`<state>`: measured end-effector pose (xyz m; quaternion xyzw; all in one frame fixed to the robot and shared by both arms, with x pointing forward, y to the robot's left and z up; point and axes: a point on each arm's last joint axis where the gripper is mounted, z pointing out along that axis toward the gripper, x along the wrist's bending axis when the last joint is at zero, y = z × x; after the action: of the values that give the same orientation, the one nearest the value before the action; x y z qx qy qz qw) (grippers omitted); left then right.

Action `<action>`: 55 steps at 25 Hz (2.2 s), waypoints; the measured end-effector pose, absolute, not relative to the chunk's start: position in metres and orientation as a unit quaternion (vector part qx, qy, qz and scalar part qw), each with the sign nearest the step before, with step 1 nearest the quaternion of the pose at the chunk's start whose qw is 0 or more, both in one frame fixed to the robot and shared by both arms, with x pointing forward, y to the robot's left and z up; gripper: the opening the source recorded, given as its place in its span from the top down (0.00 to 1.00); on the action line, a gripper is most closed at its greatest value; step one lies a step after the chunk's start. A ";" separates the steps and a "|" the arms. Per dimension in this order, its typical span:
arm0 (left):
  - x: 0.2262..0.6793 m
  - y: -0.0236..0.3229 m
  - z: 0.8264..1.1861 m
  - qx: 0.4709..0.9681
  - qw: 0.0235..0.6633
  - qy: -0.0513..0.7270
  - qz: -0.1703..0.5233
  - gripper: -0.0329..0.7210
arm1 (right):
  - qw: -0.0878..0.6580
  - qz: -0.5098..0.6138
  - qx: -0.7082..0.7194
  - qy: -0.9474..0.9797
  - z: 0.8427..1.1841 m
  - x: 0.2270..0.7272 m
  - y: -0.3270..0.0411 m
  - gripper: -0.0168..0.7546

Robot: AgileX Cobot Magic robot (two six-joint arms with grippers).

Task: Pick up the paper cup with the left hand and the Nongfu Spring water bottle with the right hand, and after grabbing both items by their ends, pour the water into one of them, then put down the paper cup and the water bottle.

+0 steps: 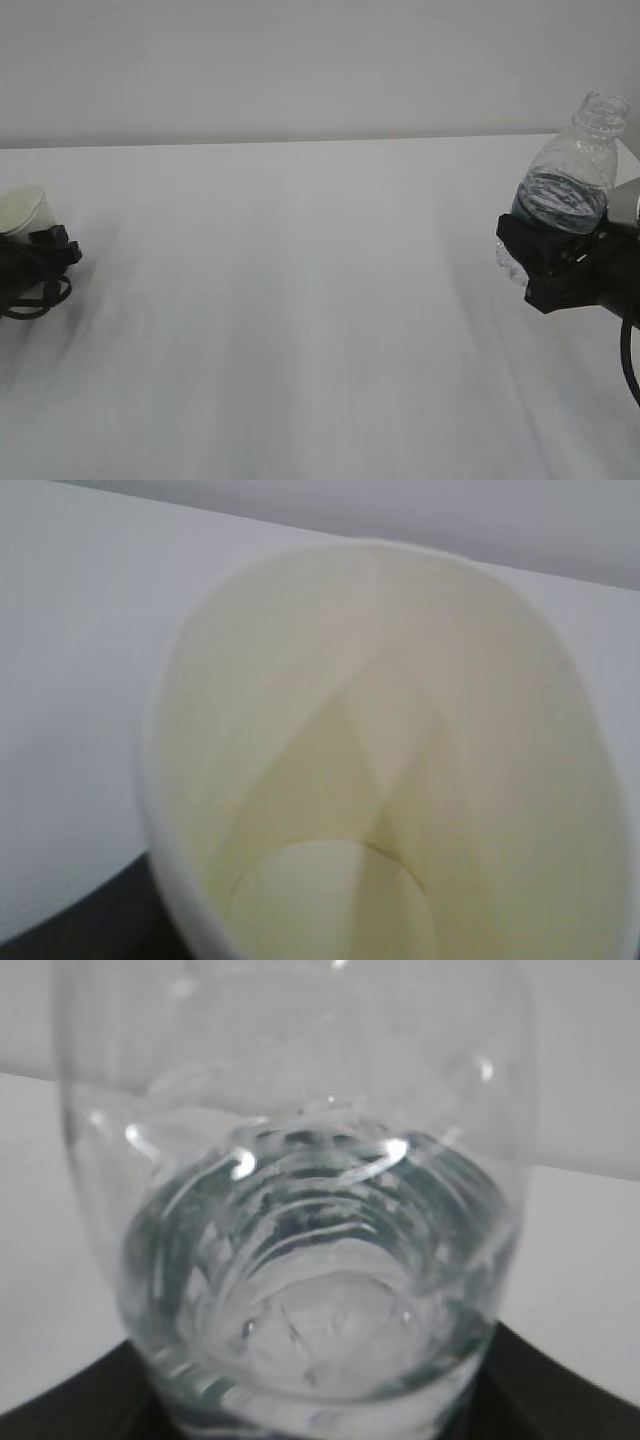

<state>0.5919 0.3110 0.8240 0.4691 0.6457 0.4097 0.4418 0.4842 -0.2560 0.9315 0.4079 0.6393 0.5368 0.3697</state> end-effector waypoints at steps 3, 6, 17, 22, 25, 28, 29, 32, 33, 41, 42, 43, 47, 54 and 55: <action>0.592 0.307 0.824 0.488 0.451 0.632 0.400 0.39 | 0.370 0.537 0.409 0.638 0.932 0.484 -0.256 0.41; 0.592 0.300 0.824 0.514 0.462 0.611 0.386 0.39 | 0.373 0.536 0.414 0.635 0.932 0.485 -0.257 0.41; 0.580 0.262 0.869 0.612 0.567 0.471 0.288 0.39 | 0.376 0.534 0.421 0.630 0.932 0.485 -0.258 0.41; 0.569 0.243 0.884 0.650 0.606 0.413 0.200 0.39 | 0.376 0.534 0.421 0.630 0.932 0.485 -0.258 0.41; 0.561 0.228 0.890 0.674 0.615 0.377 0.159 0.39 | 0.376 0.534 0.421 0.630 0.932 0.485 -0.258 0.41; 0.553 0.207 0.891 0.693 0.620 0.347 0.122 0.39 | 0.376 0.534 0.421 0.630 0.932 0.485 -0.258 0.41; 0.550 0.198 0.890 0.699 0.622 0.337 0.109 0.39 | 0.376 0.534 0.421 0.630 0.932 0.485 -0.258 0.41; 0.538 0.169 0.889 0.718 0.622 0.303 0.075 0.39 | 0.375 0.533 0.420 0.632 0.931 0.485 -0.258 0.41; 0.534 0.159 0.889 0.725 0.620 0.292 0.065 0.39 | 0.374 0.533 0.419 0.633 0.931 0.485 -0.258 0.41; 0.506 0.110 0.885 0.758 0.606 0.241 0.017 0.39 | 0.363 0.522 0.428 0.643 0.926 0.475 -0.259 0.41; 0.505 0.107 0.885 0.760 0.605 0.238 0.016 0.40 | 0.363 0.521 0.427 0.643 0.927 0.474 -0.259 0.41; 0.503 0.104 0.885 0.763 0.603 0.234 0.014 0.40 | 0.365 0.522 0.426 0.643 0.929 0.472 -0.259 0.41; 0.500 0.094 0.885 0.772 0.595 0.224 0.011 0.40 | 0.373 0.520 0.422 0.642 0.938 0.465 -0.260 0.41; 0.506 0.088 0.890 0.773 0.600 0.204 0.018 0.40 | 0.389 0.499 0.420 0.650 0.955 0.454 -0.263 0.41; 0.506 0.087 0.891 0.775 0.601 0.195 0.017 0.40 | 0.391 0.498 0.419 0.651 0.957 0.453 -0.263 0.41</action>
<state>0.5061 0.0867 0.8912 0.7752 0.1945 0.0171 0.6008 0.4530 -0.2634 0.9572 0.4195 0.6505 0.4978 0.3912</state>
